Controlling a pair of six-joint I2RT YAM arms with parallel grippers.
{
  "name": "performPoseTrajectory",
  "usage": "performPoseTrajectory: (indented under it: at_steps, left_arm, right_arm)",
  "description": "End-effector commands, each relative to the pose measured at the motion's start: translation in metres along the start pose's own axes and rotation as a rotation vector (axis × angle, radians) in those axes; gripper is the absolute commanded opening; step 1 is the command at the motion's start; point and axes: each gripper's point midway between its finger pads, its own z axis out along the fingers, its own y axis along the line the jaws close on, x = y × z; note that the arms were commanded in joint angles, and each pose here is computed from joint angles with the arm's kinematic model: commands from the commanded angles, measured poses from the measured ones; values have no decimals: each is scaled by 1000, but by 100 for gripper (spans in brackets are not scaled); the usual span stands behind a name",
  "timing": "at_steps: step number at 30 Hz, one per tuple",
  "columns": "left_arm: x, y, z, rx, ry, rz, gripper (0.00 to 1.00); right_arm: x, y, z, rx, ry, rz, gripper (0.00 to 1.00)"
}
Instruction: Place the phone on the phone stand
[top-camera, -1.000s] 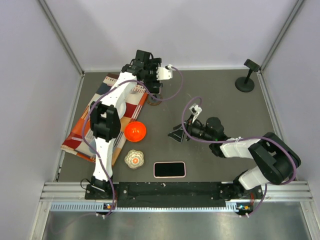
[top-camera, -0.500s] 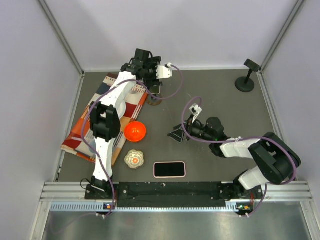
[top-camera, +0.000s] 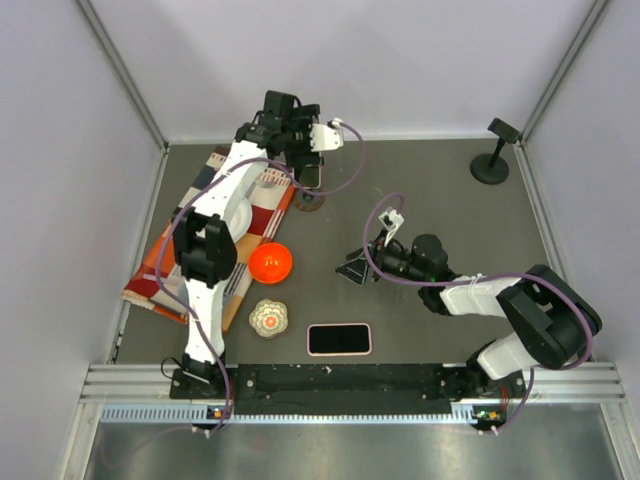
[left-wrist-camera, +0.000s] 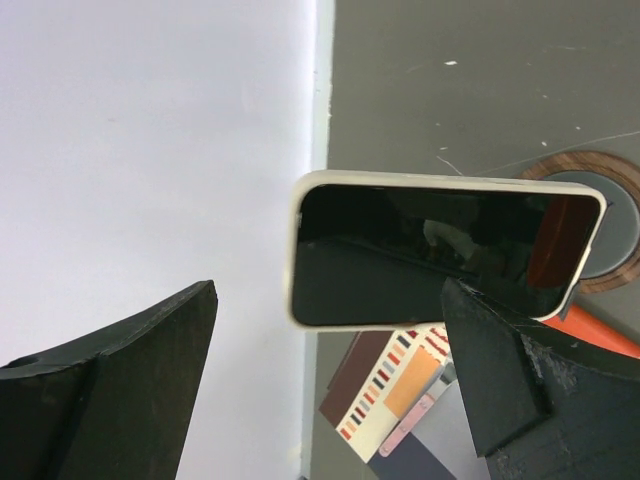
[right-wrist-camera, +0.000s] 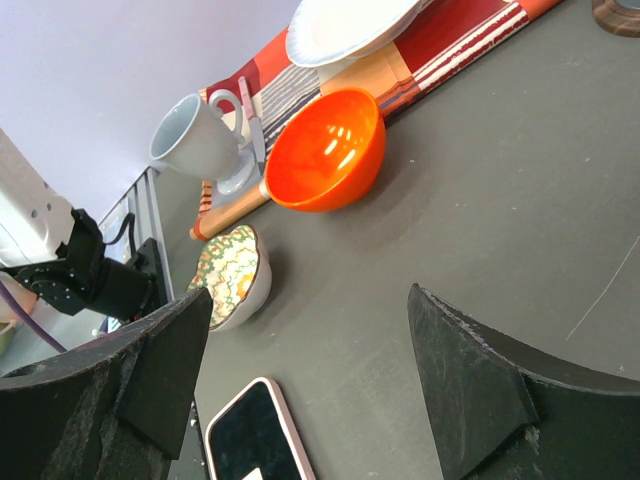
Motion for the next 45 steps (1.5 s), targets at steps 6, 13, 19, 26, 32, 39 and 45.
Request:
performPoseTrajectory:
  at_steps: [6,13,19,26,32,39,45]
  left_arm:
    - [-54,59,-76,-187,-141,-4,99]
    - [-94,62,-141,-390,-224,-295,98]
    - [-101,18,-195,-448,-335,-733,99]
    - [-110,-41,-263,-426,-533,-1178,99]
    - [-109,-107,-284,-291,-599,-1397,99]
    - [-108,-164,-285,-153,-638,-1479,99]
    - [-98,-195,-266,-75,-540,-1598,99]
  right_arm:
    - [-26,9,8,-39,-70,-45,79]
    - [-32,1,16,9,-56,-14,79]
    - [-42,-24,13,199,-56,47,79]
    - [-69,-63,-28,613,24,22,81]
    - [-128,-84,-100,865,-80,37,85]
    - [-213,-117,-169,988,-289,128,85]
    - [-289,-162,-233,1143,-469,177,86]
